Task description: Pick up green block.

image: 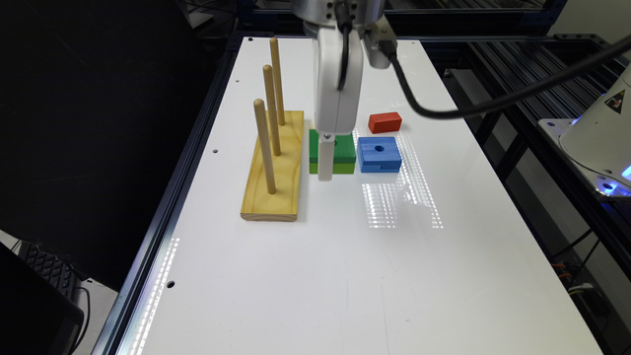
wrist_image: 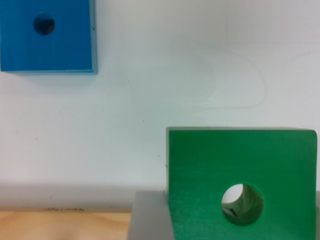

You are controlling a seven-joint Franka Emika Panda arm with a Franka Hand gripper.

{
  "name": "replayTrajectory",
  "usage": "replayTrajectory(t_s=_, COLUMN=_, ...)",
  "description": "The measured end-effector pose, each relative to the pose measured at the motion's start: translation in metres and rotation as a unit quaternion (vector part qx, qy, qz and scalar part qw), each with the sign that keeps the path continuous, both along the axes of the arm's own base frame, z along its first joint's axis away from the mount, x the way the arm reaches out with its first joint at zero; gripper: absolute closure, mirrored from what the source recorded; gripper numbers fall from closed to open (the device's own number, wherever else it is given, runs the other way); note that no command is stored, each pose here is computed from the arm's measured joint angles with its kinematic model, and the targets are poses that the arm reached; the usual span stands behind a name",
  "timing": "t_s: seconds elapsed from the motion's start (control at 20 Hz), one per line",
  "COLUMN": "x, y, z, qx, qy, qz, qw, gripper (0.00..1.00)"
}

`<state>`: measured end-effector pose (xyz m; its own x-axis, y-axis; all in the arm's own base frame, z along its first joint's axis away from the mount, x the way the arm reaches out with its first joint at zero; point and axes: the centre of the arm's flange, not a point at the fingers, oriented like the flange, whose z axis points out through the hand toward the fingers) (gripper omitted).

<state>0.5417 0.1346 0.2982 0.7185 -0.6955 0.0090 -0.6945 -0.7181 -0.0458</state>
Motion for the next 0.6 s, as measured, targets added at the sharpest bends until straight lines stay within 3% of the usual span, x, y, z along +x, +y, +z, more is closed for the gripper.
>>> replayTrajectory(t_s=0.2, x=-0.0054, y=-0.001, z=0.029, qx=-0.0025, qy=0.0002, qz=0.0005, qw=0.999997, gripper=1.0)
replayTrajectory(t_s=0.6, x=-0.0061, y=-0.001, z=0.03, qx=-0.0029, qy=0.0012, qz=0.0006, qw=0.999995, gripper=1.0)
